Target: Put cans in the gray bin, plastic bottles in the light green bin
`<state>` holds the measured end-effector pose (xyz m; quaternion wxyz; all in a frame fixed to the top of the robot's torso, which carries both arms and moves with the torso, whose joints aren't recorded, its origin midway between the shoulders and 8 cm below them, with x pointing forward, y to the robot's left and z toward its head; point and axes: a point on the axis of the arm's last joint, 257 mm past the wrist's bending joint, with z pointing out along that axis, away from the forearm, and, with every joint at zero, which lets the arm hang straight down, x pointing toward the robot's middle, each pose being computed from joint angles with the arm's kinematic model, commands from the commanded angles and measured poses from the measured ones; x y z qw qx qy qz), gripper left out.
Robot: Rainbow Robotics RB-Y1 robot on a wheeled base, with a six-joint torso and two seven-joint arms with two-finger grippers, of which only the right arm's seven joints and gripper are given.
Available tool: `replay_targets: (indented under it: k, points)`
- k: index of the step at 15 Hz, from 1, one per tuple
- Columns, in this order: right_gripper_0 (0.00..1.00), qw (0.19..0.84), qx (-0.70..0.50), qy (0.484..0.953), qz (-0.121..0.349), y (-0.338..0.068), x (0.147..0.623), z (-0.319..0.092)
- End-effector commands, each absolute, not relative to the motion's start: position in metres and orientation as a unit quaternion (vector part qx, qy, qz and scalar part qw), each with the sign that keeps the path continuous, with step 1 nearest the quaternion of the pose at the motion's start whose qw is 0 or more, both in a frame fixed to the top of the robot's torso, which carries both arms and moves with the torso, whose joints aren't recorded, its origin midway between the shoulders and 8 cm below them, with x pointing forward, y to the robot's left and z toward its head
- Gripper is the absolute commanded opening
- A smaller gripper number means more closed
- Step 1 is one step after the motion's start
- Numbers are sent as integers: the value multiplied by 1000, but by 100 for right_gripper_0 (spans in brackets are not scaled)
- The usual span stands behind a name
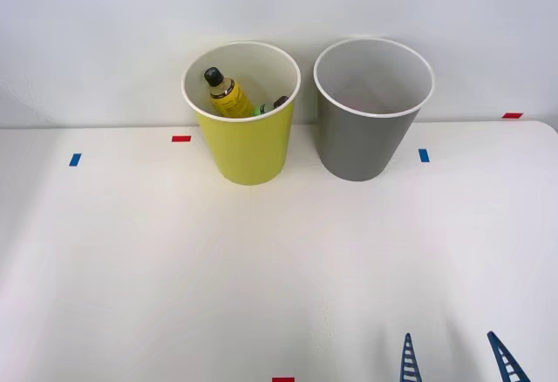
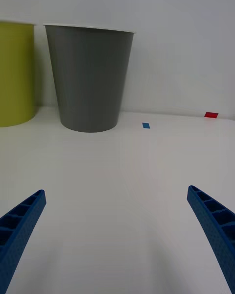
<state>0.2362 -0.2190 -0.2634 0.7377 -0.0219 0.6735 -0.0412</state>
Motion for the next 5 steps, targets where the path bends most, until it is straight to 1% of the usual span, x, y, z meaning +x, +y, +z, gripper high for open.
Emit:
replay_targets:
  k: [1,5]
  points:
    - [100,738,-22,673,-41,-219,236,-263]
    - [100,738,-22,673,-41,-219,236,-263]
